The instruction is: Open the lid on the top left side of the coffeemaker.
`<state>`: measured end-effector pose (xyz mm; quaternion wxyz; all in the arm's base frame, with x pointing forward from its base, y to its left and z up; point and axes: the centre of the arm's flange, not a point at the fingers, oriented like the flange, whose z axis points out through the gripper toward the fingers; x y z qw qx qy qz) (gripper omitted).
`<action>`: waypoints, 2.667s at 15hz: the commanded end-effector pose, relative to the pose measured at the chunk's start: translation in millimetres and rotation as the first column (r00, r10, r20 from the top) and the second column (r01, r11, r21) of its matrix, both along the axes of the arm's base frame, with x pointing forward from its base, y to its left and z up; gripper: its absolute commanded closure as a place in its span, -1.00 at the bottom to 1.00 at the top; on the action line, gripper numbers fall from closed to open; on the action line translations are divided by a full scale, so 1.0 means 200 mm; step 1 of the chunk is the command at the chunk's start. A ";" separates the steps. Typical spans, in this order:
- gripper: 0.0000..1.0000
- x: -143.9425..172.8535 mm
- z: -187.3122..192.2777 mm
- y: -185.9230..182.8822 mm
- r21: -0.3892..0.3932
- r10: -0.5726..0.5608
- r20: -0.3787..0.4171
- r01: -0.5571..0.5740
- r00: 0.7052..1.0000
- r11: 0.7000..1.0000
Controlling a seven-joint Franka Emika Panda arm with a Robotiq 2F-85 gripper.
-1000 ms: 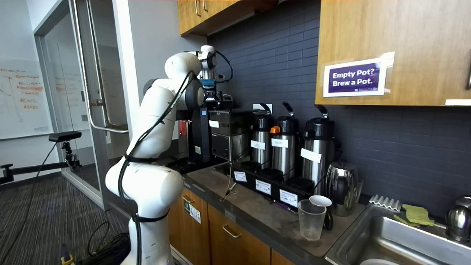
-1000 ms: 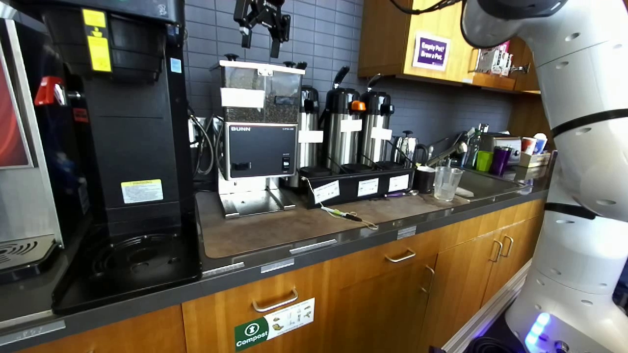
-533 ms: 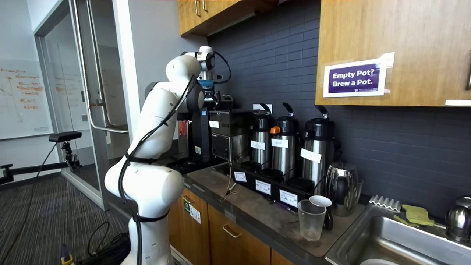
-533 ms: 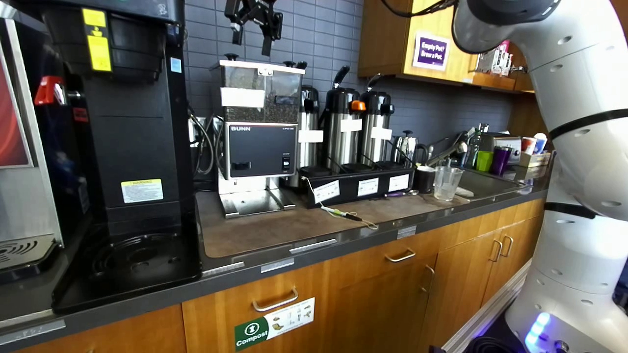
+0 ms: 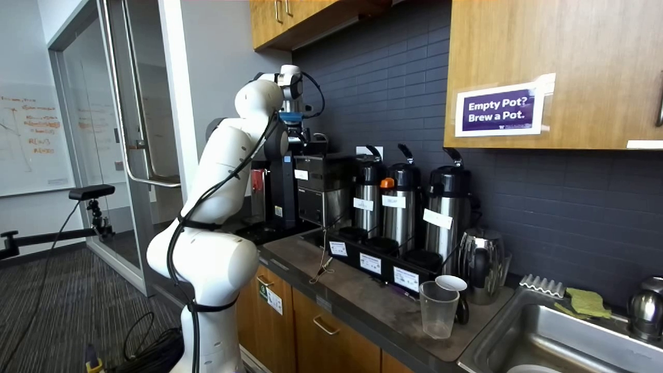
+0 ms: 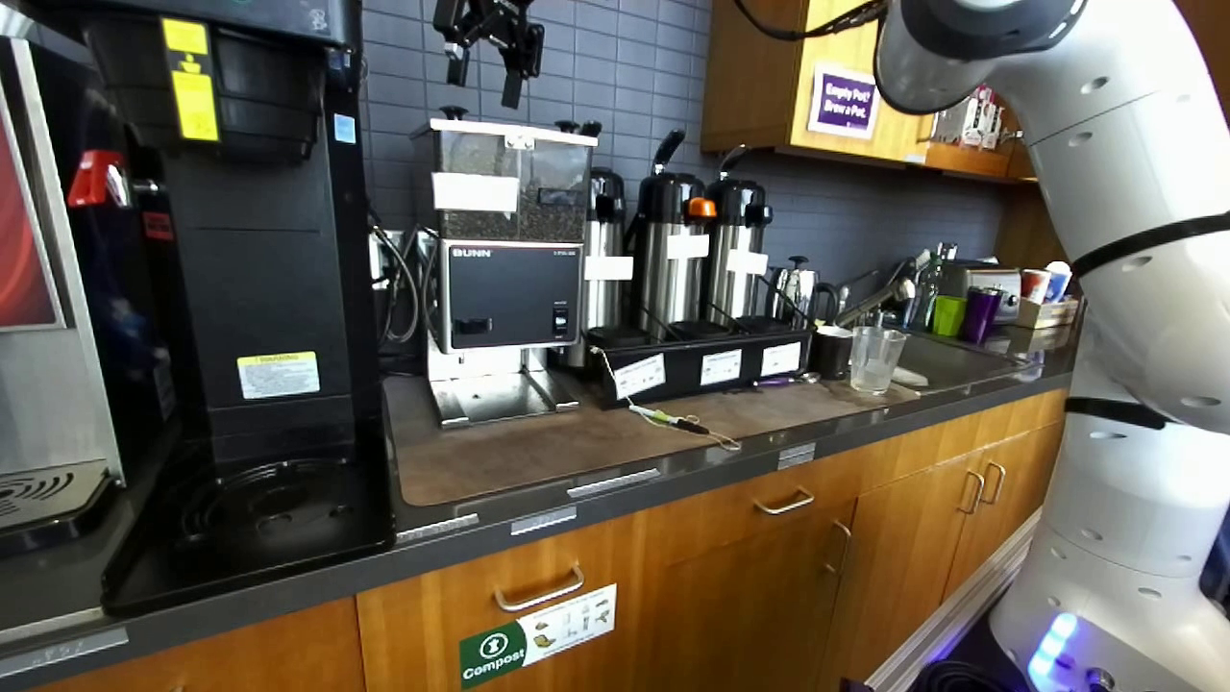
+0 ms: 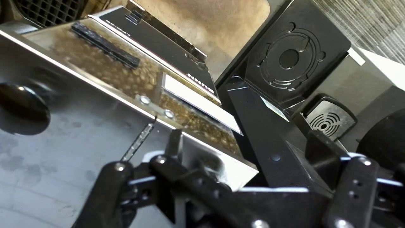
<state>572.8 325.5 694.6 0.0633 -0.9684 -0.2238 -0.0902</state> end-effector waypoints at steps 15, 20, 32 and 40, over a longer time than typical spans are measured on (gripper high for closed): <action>-1.00 0.09 0.01 0.05 -0.010 0.248 0.096 -0.248 0.964 0.969; -1.00 0.11 -0.01 0.05 -0.022 0.302 0.126 -0.302 0.945 0.953; -1.00 0.17 -0.04 0.02 -0.050 0.374 0.153 -0.370 0.915 0.927; -1.00 0.18 -0.05 0.01 -0.056 0.395 0.153 -0.391 0.906 0.918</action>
